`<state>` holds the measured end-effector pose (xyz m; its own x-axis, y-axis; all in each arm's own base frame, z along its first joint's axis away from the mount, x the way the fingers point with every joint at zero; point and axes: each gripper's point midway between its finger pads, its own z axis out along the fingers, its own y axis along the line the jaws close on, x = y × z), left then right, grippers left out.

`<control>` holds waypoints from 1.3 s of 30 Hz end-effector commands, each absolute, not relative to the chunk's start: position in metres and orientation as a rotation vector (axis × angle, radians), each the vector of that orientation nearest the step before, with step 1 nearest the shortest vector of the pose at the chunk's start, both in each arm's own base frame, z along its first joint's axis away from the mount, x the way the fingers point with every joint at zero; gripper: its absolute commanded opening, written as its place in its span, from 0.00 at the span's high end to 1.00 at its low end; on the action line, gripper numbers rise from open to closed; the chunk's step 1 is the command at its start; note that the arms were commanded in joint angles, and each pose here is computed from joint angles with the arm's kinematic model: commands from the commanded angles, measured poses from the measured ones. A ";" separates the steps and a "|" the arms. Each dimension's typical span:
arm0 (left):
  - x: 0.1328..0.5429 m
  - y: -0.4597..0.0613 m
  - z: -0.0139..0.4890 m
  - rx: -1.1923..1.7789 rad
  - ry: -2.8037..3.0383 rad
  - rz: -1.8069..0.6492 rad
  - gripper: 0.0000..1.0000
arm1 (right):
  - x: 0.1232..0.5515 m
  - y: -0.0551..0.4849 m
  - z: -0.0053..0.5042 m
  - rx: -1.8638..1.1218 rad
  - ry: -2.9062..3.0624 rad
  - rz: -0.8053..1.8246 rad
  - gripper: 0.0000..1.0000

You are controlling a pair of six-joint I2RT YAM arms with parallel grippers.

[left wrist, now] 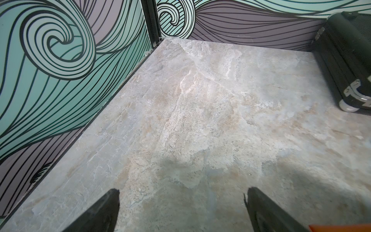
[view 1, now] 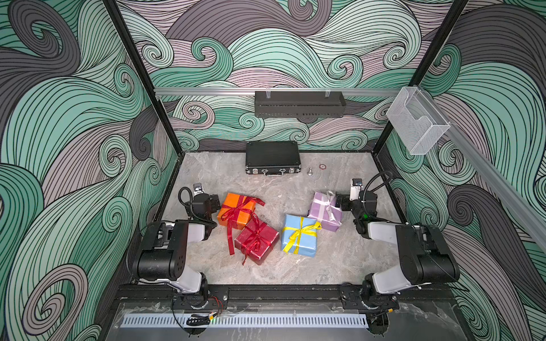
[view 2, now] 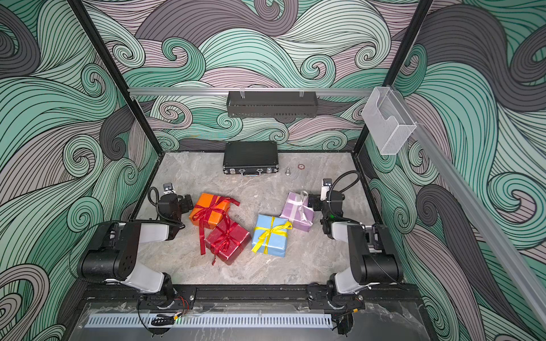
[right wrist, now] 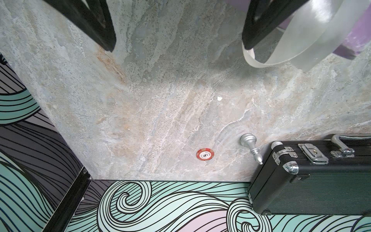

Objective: Untie the ribbon bows on the gift boxes
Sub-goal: Move the gift box to the center of the board.

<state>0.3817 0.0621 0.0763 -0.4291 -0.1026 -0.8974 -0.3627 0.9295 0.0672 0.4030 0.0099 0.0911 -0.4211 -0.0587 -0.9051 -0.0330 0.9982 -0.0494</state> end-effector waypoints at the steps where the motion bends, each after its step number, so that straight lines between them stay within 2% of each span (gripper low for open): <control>1: 0.390 0.062 0.089 -0.333 1.977 0.289 0.01 | 0.407 0.010 0.097 -0.062 1.988 -0.033 0.01; 20: 0.389 0.061 0.091 -0.333 1.969 0.293 0.01 | 0.406 0.007 0.103 -0.045 1.982 -0.049 0.01; 25: 0.386 0.069 0.114 -0.383 1.994 0.392 0.01 | 0.403 0.021 0.137 -0.114 1.984 -0.039 0.01; 30: 0.383 0.065 0.168 -0.406 1.873 0.408 0.01 | 0.393 0.040 0.175 -0.119 1.910 0.059 0.01; 33: 0.382 0.049 0.213 -0.454 1.745 0.254 0.01 | 0.387 0.038 0.200 -0.007 1.868 0.123 0.01; 35: 0.380 0.042 0.237 -0.549 1.686 0.105 0.01 | 0.381 0.030 0.216 0.193 1.830 0.211 0.01; 39: 0.365 0.046 0.261 -0.873 1.600 -0.127 0.01 | 0.363 0.012 0.210 0.526 1.813 0.328 0.01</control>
